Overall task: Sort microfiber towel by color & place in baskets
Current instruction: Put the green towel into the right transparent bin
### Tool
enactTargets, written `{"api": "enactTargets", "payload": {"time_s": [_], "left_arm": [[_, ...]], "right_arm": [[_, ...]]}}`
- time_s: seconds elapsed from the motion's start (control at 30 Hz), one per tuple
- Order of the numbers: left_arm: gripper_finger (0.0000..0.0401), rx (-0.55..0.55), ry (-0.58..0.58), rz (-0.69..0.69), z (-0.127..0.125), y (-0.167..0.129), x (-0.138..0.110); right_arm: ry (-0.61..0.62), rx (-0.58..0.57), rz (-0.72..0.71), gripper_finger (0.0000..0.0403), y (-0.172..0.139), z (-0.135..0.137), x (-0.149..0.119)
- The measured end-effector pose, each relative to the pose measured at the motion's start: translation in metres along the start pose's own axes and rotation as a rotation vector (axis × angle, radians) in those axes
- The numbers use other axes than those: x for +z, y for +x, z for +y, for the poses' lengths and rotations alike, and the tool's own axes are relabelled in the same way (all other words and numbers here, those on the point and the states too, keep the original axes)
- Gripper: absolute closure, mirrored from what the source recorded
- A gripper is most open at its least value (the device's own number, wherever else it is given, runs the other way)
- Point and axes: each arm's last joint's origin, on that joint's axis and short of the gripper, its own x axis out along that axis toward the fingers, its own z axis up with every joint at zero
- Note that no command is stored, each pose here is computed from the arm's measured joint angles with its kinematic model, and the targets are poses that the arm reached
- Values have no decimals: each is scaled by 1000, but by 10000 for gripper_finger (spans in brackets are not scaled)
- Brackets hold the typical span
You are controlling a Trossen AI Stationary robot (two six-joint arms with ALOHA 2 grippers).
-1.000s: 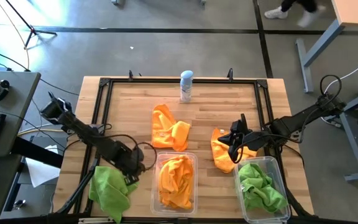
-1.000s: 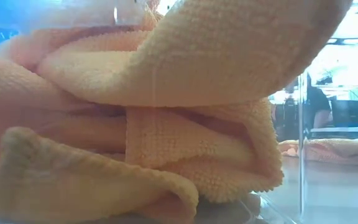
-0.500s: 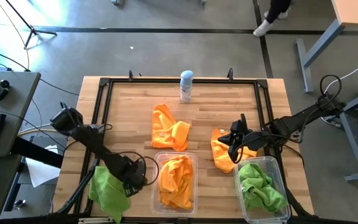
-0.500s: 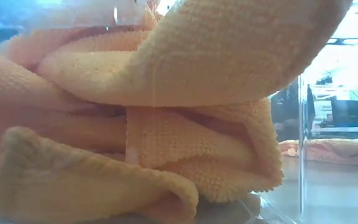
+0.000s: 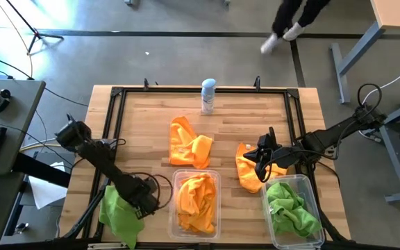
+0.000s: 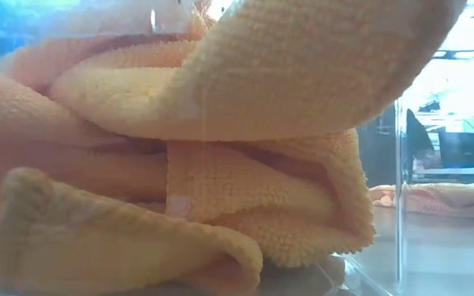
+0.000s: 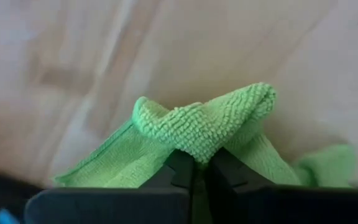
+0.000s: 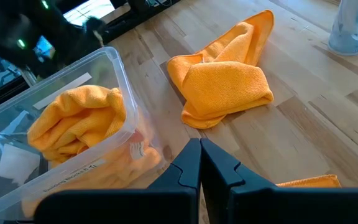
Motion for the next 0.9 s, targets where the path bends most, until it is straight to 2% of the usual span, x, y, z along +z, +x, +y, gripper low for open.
{"api": "enactTargets", "payload": {"time_s": [0.13,0.33,0.6,0.77,0.9], "left_arm": [[397,-7,-54,-64,13,-37,-10],[400,-58,-112,-239,39,-108,-29],[400,-120,-135,-474,78,-194,-54],[401,-217,-86,-626,92,-228,-62],[401,-237,-54,-709,99,-245,-63]], "right_arm": [[0,0,0,402,0,0,0],[0,0,0,402,0,0,0],[0,0,0,402,0,0,0],[0,0,0,402,0,0,0],[0,-1,0,402,0,0,0]]}}
